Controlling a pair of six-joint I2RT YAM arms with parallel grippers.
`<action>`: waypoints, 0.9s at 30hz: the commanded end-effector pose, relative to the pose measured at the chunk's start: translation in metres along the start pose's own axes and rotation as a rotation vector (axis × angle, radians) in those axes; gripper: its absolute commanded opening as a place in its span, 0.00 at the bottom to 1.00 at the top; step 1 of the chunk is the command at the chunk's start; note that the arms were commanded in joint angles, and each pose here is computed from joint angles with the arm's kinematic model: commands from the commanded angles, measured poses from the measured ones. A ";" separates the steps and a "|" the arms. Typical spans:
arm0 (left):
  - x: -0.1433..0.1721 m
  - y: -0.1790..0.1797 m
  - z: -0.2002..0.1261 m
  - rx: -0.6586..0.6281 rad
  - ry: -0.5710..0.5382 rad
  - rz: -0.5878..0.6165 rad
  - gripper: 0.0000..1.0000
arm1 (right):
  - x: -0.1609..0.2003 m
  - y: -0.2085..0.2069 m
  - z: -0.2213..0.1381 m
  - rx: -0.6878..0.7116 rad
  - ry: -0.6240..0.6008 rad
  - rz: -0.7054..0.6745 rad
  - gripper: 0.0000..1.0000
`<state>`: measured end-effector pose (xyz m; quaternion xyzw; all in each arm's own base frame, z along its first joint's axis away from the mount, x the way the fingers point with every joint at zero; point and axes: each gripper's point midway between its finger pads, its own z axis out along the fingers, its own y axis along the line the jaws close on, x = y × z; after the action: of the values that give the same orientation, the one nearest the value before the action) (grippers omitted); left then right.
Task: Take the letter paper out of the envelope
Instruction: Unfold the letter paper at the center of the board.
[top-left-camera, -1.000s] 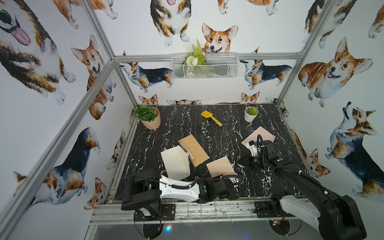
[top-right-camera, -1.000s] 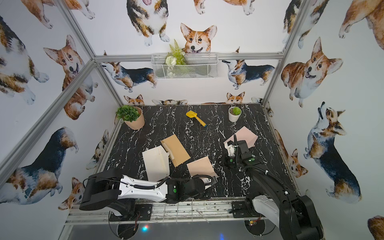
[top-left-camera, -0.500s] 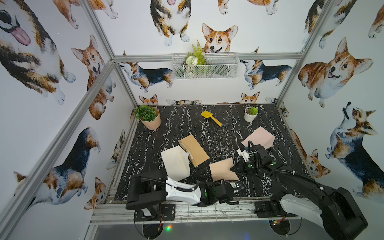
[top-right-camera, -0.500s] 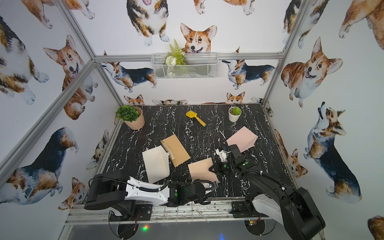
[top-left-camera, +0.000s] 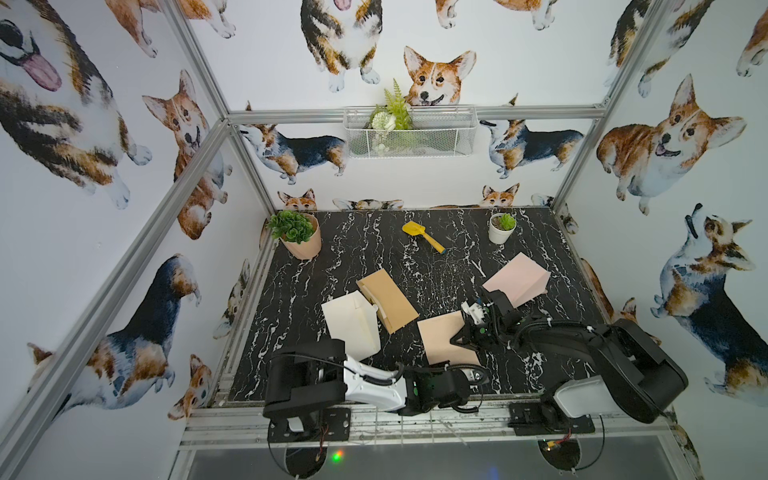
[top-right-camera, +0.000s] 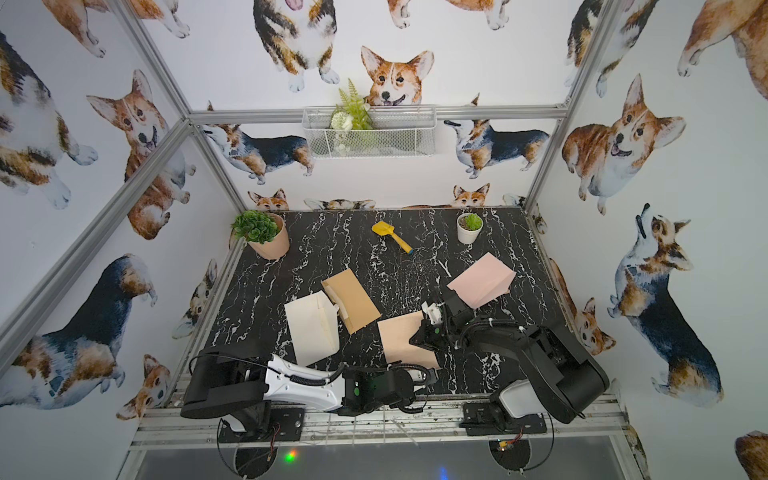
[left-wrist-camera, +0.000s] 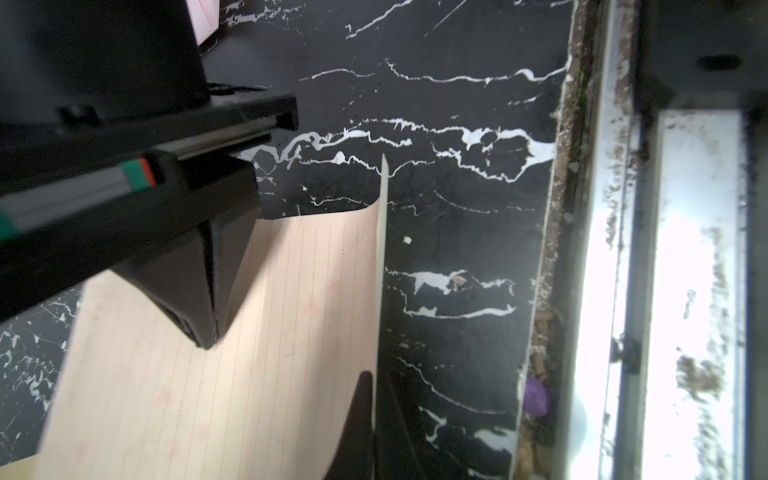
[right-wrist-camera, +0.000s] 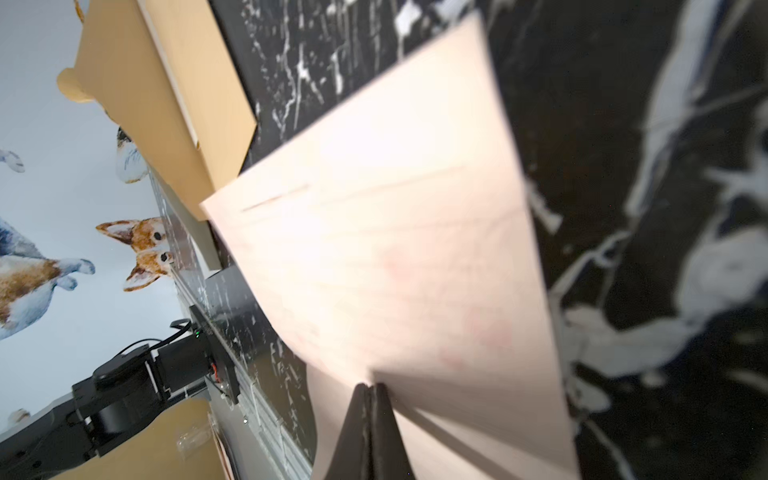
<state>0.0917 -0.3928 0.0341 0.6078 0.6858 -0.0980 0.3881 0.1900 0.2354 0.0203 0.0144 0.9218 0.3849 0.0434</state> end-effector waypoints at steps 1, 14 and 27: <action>0.000 0.002 -0.001 -0.022 -0.006 -0.003 0.19 | -0.015 -0.003 0.007 0.014 -0.056 -0.004 0.00; 0.008 -0.006 -0.019 0.004 -0.010 -0.122 0.34 | -0.033 -0.032 0.015 0.156 -0.128 -0.005 0.00; -0.003 0.045 -0.052 -0.209 0.008 -0.150 0.41 | -0.039 -0.057 -0.018 0.342 -0.197 -0.062 0.00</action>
<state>0.0935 -0.3639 0.0780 0.5307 0.7276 -0.1096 0.4207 0.2422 0.2105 0.0167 0.0258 0.9399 0.3025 0.1563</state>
